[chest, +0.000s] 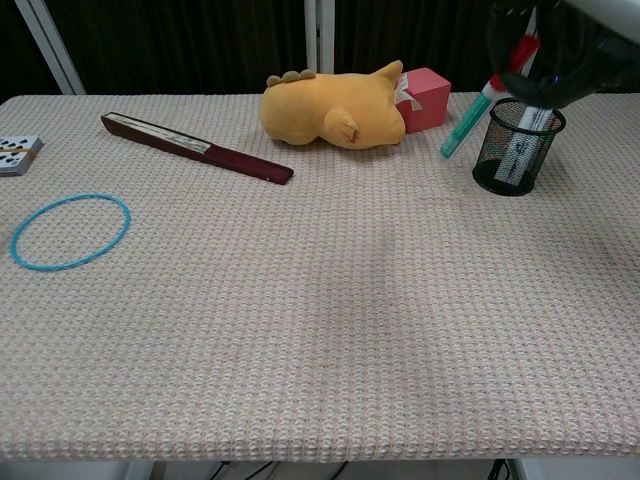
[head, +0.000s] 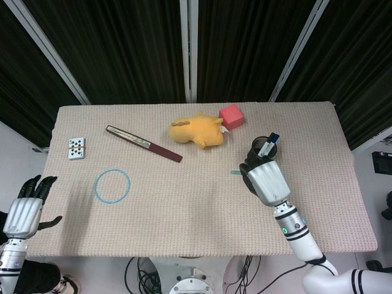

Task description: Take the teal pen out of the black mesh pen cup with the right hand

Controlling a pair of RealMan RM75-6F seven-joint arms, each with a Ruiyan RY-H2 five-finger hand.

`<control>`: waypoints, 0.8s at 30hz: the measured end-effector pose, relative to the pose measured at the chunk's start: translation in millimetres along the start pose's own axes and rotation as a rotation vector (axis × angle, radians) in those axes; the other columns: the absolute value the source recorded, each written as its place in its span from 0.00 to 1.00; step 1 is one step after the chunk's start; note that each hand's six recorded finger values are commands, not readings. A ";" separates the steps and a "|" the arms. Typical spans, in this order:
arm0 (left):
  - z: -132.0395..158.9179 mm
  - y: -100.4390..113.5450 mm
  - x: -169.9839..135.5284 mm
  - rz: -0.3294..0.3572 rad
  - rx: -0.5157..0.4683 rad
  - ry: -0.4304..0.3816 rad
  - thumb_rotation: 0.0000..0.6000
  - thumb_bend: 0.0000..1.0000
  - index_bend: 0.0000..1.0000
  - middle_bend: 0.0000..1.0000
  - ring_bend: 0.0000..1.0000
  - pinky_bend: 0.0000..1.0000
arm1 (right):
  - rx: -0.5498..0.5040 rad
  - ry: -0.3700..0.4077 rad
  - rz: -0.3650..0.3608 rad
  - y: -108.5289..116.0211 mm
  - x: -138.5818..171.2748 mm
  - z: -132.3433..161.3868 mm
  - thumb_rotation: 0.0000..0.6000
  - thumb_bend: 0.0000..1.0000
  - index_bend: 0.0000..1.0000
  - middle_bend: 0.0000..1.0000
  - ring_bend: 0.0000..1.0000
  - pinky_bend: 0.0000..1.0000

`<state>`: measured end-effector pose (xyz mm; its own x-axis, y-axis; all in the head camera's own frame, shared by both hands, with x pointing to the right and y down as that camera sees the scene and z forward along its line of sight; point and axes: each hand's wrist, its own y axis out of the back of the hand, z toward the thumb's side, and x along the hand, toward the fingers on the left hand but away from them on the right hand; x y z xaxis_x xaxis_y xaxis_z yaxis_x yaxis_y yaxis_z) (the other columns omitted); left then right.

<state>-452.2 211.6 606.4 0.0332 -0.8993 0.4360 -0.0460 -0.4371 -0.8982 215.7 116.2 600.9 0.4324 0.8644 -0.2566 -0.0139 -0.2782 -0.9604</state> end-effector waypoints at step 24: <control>-9.1 -4.6 1.8 -0.022 0.009 0.024 1.00 0.11 0.10 0.08 0.00 0.09 | -0.034 -0.074 0.237 -77.9 21.0 -38.7 1.00 0.20 0.01 0.03 0.00 0.03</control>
<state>-461.0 211.8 611.9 0.0105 -0.8897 0.4564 -0.0365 -0.4564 -0.8890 260.7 139.8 674.6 0.3532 0.8016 -0.4824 -0.0757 -0.4895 -0.8687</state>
